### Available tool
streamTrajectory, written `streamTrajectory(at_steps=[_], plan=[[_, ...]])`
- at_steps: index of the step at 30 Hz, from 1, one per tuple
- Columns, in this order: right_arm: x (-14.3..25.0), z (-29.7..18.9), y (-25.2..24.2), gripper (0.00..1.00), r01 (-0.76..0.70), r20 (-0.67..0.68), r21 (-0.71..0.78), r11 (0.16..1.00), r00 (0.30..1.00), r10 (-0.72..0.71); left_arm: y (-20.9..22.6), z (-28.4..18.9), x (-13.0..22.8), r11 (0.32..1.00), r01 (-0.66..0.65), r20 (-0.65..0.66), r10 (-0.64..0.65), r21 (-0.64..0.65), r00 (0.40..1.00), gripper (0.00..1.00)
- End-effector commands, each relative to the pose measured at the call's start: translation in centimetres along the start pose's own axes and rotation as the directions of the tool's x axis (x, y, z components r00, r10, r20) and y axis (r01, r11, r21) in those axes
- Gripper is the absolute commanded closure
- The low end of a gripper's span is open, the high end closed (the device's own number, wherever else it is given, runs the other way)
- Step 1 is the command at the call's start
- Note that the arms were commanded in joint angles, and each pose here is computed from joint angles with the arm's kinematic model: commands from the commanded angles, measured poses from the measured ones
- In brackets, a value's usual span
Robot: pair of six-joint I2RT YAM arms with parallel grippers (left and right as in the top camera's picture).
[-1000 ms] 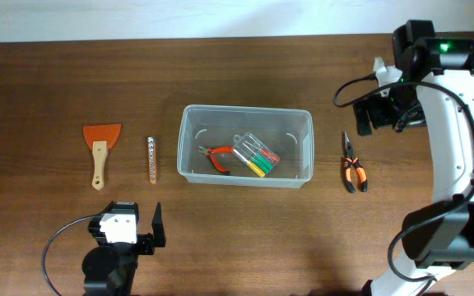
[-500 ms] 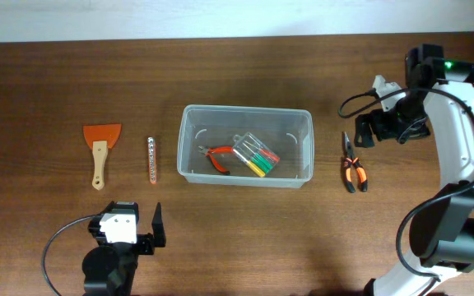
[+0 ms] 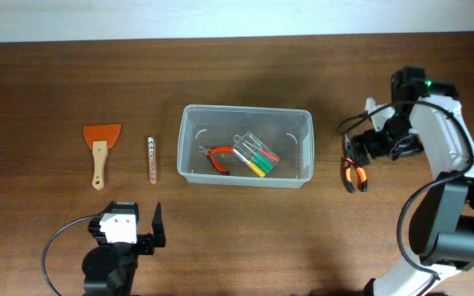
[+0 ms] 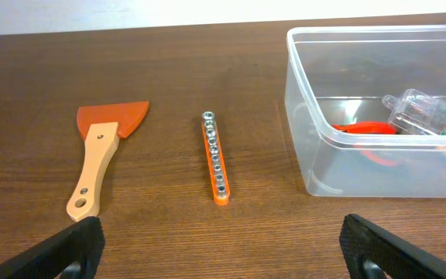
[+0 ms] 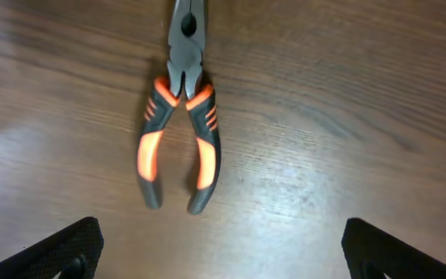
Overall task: Pack container
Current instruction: 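Move the right gripper over the orange-black needle-nose pliers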
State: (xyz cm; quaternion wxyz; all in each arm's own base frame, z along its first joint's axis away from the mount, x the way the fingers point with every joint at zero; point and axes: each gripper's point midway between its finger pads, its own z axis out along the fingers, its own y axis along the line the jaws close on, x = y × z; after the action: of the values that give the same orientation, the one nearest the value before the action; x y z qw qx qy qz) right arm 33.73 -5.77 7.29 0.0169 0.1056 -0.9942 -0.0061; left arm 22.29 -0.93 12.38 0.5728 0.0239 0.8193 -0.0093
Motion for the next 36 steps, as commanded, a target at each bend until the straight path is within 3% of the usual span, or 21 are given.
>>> streamTrajectory(at_steps=[1, 22, 36], plan=[[0.4, 1.5, -0.3, 0.01, 0.066, -0.022, 0.011, 0.998, 0.998, -0.066, -0.3, 0.1, 0.1, 1.0, 0.001, 0.001, -0.001, 0.016, 1.0, 0.01], [-1.0, 2.5, -2.8, 0.01, 0.008, 0.088, 0.003, 1.0, 0.996, -0.008, -0.3, 0.1, 0.1, 1.0, 0.001, 0.001, -0.001, 0.016, 1.0, 0.01], [-0.5, 4.9, -2.4, 0.01, 0.003, 0.019, -0.041, 0.999, 1.0, -0.002, -0.3, 0.1, 0.1, 1.0, 0.001, 0.001, -0.001, 0.016, 1.0, 0.01]])
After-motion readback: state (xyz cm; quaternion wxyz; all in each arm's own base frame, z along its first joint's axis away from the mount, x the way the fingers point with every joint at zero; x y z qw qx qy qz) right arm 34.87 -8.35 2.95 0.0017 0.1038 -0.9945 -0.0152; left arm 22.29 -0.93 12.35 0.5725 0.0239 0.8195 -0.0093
